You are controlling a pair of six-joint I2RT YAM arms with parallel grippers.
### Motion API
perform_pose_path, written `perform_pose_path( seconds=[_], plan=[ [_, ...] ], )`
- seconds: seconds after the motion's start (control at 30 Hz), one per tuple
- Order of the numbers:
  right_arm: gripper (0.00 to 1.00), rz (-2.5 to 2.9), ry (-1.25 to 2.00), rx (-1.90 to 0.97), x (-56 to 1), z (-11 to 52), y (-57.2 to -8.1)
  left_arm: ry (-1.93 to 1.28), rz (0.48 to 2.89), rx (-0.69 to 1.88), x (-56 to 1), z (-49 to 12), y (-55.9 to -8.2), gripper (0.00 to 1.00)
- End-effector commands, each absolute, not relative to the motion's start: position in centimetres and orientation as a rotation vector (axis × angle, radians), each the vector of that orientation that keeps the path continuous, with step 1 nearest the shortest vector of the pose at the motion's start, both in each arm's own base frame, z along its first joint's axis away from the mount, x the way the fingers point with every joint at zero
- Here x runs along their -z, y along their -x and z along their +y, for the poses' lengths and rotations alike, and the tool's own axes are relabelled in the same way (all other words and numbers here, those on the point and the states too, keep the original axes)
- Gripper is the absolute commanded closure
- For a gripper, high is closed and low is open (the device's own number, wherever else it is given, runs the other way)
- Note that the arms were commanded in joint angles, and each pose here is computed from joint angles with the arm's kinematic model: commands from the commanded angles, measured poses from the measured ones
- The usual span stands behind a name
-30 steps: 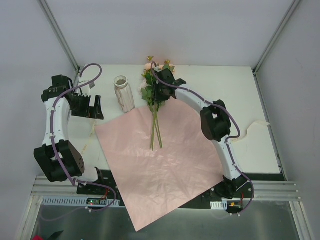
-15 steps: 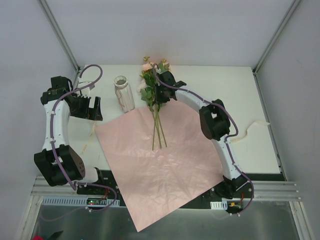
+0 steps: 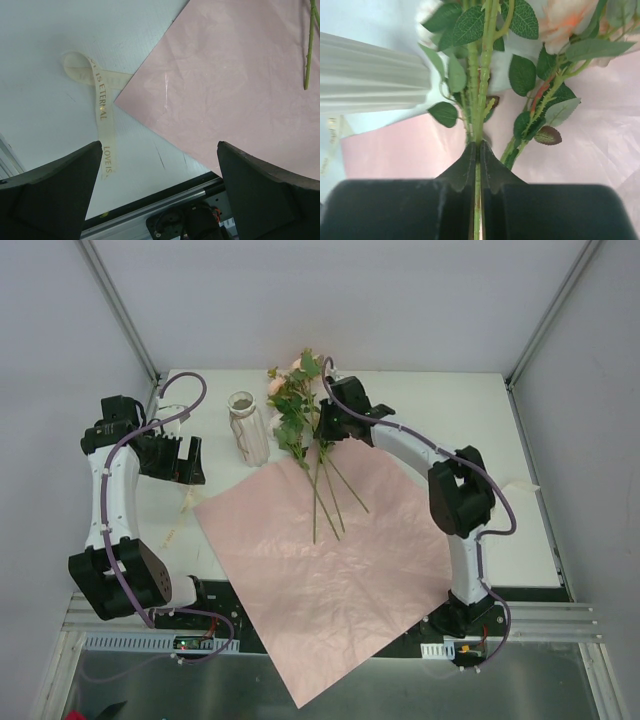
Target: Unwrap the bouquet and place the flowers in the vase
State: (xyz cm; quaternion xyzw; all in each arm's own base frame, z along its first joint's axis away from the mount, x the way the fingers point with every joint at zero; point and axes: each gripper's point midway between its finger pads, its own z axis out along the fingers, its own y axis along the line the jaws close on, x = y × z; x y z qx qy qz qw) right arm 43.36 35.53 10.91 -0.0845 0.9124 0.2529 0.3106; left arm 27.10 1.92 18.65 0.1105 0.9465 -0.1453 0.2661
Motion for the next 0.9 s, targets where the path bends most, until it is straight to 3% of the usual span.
perform_pose_path(
  seconds=[0.0, 0.43, 0.63, 0.87],
  plan=[
    [0.99, 2.183, 0.217, -0.807, -19.8, 36.6, -43.4, -0.331, 2.542, 0.368, -19.2, 1.8, -26.4, 0.01],
    [0.99, 2.214, 0.247, -0.781, -17.1, 34.5, -37.1, -0.351, 2.560, 0.387, -18.3, 1.6, -26.0, 0.01],
    [0.99, 2.007, 0.291, -0.861, -25.8, 36.1, -37.2, -0.338, 2.553, 0.387, -18.7, 1.7, -26.3, 0.01],
    [0.99, 1.627, 0.433, -0.992, -42.4, 40.5, -37.0, -0.310, 2.545, 0.371, -19.3, 1.8, -26.5, 0.01]
  ],
)
